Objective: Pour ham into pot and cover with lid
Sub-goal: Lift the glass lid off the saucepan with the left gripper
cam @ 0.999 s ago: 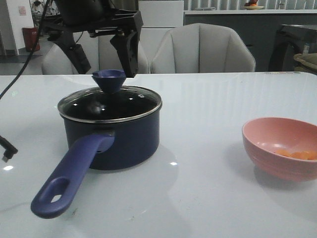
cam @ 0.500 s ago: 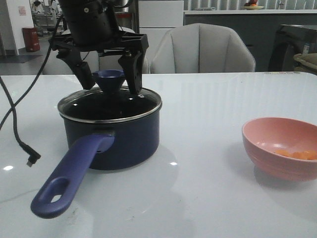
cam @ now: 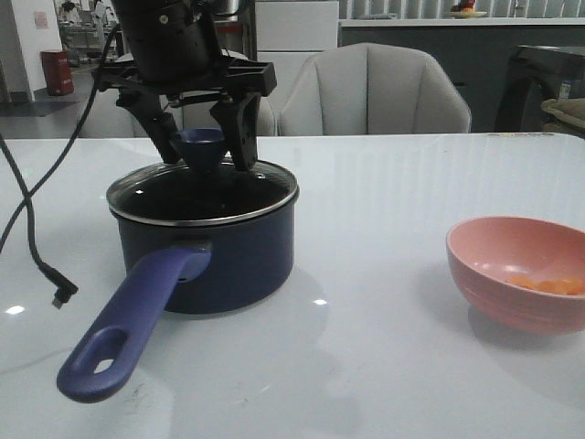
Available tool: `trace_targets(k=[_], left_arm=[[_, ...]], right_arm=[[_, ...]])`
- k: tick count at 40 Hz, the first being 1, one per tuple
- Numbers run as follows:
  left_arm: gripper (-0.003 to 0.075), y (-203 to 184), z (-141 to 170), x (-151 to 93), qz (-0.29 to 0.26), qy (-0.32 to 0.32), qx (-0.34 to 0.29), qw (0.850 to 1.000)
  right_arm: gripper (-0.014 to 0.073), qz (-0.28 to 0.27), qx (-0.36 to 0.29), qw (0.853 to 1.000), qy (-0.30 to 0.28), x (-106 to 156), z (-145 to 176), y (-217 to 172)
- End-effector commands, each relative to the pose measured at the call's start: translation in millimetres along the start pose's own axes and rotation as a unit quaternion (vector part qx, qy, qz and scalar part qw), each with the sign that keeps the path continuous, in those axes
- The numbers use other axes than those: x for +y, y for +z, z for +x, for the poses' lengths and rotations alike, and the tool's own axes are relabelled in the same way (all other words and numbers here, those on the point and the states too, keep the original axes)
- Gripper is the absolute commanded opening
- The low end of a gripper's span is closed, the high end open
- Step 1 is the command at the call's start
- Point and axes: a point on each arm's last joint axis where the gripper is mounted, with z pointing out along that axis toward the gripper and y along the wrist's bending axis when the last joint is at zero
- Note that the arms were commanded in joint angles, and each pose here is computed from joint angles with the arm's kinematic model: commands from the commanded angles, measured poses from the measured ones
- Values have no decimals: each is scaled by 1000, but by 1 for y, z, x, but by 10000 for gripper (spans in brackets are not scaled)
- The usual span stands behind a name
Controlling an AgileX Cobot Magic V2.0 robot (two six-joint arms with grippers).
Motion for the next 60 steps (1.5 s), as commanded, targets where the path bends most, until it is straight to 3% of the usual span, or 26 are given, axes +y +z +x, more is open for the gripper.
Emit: trace_targets(k=[1,7,11,28,51,60], left_arm=[[318,-23,-6,-3,11,-11,-37,999],[197,-23,-6,-3,11,-11,-37,999],[164,-23,-6,-3,11,-11,-37,999],[162,-26,-6,-3,11,-10,-37,999],[162,-60,-20,-6,17,-8,-70,997],[162,-86,-18,-1,-6,-1,-105,994]], right_arm=[[190,4,-43,999,-6,-1,-5,-2],[190,4,-43,999,-6,-1,-5,-2],[190,4,-43,999,-6,-1,-5,-2],[190,4,-43,999,-6,-1,-5,-2],[190,4,-43,999,-6,-1,-5,-2],[190,4,-43,999,-6,-1,-5,-2]])
